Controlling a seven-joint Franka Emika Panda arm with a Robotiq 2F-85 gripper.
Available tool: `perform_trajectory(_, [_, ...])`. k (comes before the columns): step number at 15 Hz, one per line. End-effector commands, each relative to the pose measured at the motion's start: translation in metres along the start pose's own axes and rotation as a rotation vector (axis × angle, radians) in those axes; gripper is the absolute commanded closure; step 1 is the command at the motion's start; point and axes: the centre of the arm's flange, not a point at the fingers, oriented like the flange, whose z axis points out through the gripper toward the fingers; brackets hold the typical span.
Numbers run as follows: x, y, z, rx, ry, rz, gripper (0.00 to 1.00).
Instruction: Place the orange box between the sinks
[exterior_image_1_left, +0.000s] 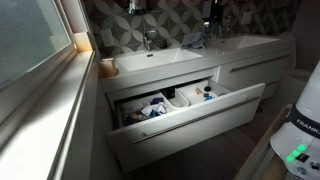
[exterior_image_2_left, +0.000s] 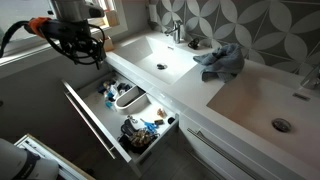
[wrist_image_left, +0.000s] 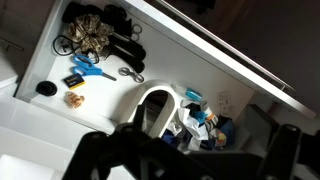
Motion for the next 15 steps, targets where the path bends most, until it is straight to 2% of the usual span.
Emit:
perform_trajectory(1, [0.0, 0.0, 0.0, 0.0, 0.0, 0.0, 0.0])
perform_trajectory(4, [0.025, -0.039, 0.004, 0.023, -0.006, -0.145, 0.0])
perform_trajectory(8, [0.058, -0.125, 0.019, 0.085, -0.02, -0.37, 0.0])
perform_trajectory(10, [0.081, -0.164, 0.024, 0.132, 0.038, -0.457, 0.0])
perform_trajectory(12, [0.11, -0.185, 0.023, 0.142, 0.13, -0.436, 0.0])
perform_trajectory(15, [0.156, -0.187, 0.019, 0.141, 0.254, -0.35, 0.0])
